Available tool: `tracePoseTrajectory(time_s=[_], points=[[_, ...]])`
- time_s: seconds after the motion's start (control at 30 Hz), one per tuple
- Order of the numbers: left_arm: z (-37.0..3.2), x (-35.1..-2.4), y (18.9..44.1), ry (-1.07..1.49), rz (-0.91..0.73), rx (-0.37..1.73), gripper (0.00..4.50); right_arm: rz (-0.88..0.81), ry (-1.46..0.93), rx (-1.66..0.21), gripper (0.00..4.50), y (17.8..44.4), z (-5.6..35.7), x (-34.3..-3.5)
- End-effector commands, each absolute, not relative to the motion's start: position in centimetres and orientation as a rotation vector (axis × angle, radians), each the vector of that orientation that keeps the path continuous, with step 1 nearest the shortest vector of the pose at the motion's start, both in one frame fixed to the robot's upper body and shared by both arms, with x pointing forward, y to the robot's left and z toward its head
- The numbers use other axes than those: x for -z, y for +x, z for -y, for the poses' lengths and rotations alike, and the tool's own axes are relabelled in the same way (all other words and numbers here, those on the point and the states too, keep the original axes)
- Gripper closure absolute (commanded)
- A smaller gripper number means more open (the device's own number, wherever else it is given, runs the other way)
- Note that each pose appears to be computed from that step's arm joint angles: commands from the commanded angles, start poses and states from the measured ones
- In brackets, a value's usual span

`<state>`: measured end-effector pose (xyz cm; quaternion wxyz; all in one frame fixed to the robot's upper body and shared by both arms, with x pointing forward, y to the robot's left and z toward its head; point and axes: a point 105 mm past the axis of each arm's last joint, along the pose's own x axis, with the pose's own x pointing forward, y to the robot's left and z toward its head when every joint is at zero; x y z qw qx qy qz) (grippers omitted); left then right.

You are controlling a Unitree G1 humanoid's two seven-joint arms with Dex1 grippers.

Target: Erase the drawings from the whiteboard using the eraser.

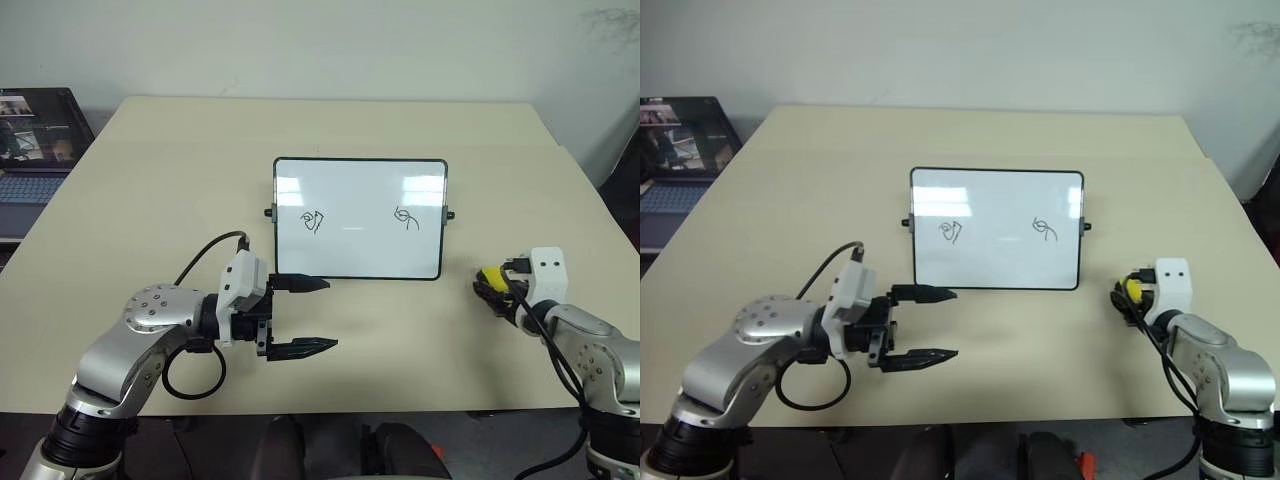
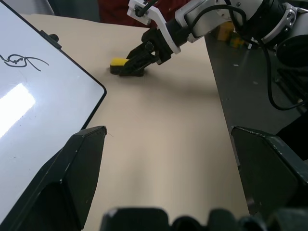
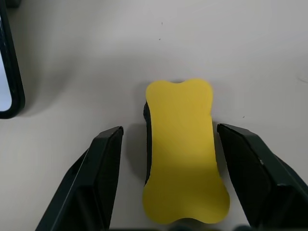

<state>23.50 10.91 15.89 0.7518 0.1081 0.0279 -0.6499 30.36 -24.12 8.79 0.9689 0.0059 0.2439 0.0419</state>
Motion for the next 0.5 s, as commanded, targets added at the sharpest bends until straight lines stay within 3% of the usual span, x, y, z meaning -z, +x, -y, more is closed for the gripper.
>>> tracePoseTrajectory(time_s=[0.03, 0.47, 0.5], points=[[-10.62, -16.93, 23.16, 0.271, -0.008, 1.428, 0.00, -0.439, -0.014, -0.067, 1.39, 30.97, 24.50, -10.13], [-10.86, -16.78, 23.55, 0.279, -0.006, 1.421, 0.00, -0.432, -0.008, -0.055, 1.39, 31.38, 24.93, -10.22], [-10.89, -16.76, 23.57, 0.280, -0.006, 1.420, 0.00, -0.433, -0.007, -0.055, 1.55, 31.41, 24.93, -10.22]])
